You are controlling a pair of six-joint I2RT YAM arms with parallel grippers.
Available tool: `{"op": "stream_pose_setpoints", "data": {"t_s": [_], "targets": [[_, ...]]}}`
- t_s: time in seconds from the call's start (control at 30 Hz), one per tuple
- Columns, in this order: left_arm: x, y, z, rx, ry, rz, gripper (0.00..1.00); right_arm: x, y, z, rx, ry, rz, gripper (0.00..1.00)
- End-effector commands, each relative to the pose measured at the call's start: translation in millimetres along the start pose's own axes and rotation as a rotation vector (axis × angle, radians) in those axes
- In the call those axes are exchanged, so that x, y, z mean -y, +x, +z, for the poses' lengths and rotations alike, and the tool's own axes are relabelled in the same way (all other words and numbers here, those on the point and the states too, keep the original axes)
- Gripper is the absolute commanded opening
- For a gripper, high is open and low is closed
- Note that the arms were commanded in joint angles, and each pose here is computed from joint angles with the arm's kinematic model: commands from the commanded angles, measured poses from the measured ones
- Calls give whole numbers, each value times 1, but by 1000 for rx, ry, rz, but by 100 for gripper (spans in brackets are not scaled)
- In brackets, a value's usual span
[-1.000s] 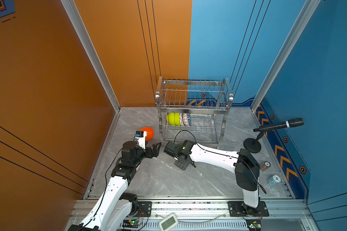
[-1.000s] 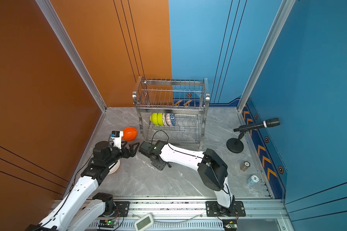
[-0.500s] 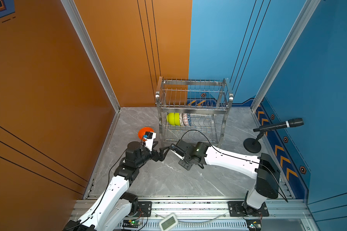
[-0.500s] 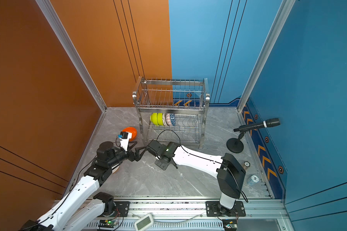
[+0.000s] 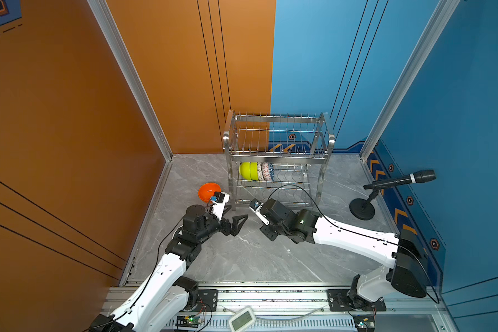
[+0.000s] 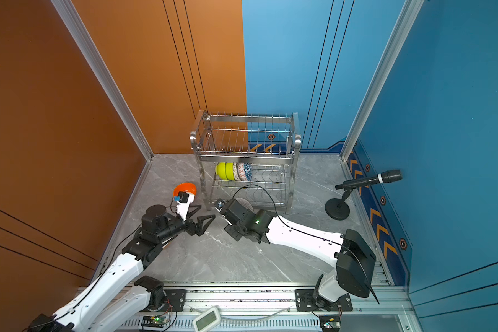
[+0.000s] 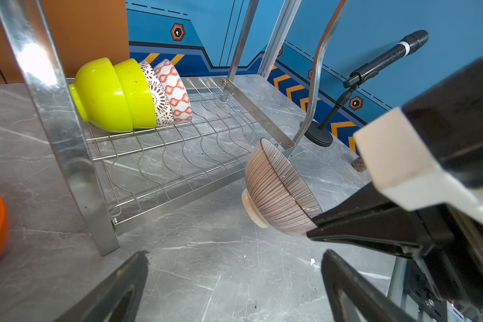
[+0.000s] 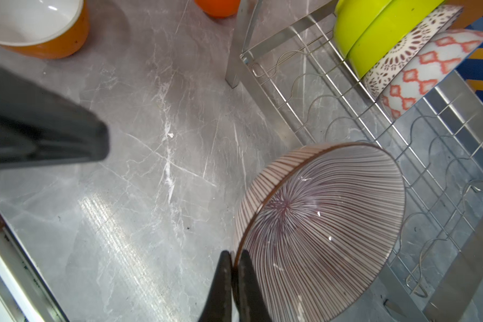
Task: Load bowls into a dish rack
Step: Pick up the bowl from the center of the table.
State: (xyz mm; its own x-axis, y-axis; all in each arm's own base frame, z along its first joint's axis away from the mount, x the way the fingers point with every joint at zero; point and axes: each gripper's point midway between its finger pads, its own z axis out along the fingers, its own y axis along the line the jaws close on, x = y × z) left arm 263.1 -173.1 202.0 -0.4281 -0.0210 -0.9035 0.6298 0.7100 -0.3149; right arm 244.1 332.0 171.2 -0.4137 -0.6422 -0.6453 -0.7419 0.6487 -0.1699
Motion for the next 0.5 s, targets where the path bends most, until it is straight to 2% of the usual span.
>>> {"op": "stream_pose_setpoints", "data": {"t_s": [0.0,0.2,0.47], "targets": [[9,2,0,4,38,34,98,24,-35,-20,185,92,97,0],[4,5,4,-7,4,21,98,45,-46,-28,301,167,189,0],[-35,2,-8,32,-227,24,98,69,-60,-26,433,299,312,0]]}}
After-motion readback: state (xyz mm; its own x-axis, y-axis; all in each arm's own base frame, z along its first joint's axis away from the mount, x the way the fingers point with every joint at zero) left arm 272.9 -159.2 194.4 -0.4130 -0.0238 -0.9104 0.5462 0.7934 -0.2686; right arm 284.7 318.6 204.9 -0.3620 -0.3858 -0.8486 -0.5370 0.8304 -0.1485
